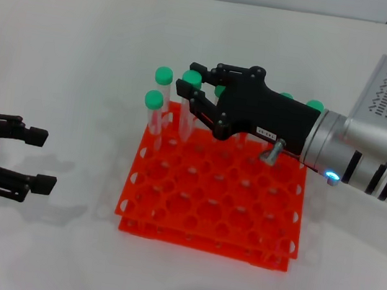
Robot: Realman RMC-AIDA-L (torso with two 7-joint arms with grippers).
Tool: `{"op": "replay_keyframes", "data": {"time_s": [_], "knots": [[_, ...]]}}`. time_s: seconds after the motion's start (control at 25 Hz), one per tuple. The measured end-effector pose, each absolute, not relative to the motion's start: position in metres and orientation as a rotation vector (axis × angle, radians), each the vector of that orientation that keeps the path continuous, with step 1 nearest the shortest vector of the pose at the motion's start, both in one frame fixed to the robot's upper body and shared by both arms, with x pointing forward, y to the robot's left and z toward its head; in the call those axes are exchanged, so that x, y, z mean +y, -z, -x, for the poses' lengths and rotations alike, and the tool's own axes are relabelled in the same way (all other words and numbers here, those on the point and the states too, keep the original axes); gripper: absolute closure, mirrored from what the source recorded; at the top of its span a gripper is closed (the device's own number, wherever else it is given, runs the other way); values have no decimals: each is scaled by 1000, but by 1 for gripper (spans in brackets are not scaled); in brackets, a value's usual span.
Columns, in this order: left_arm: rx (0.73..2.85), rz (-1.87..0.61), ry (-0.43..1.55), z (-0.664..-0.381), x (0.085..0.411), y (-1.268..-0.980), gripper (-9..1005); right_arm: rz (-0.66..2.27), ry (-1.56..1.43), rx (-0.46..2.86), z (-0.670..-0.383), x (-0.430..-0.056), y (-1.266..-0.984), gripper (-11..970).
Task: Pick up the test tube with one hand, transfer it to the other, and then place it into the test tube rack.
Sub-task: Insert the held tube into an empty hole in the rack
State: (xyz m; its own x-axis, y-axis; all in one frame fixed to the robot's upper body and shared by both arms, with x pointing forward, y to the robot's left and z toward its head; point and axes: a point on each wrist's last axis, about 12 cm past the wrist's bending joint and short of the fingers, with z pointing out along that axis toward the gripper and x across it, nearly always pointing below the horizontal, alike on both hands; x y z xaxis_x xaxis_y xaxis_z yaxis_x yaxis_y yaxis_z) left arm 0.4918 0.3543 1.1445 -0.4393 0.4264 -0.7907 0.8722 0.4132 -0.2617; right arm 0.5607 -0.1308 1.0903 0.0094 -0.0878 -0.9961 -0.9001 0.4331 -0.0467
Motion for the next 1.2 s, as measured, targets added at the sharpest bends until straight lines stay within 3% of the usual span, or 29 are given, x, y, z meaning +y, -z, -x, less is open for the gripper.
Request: {"op": "replay_keyframes", "data": {"time_s": [1.2], "knots": [[2028, -1096, 902, -493, 354, -1143, 110, 935, -811, 1475, -559, -135, -1081, 688]]}}
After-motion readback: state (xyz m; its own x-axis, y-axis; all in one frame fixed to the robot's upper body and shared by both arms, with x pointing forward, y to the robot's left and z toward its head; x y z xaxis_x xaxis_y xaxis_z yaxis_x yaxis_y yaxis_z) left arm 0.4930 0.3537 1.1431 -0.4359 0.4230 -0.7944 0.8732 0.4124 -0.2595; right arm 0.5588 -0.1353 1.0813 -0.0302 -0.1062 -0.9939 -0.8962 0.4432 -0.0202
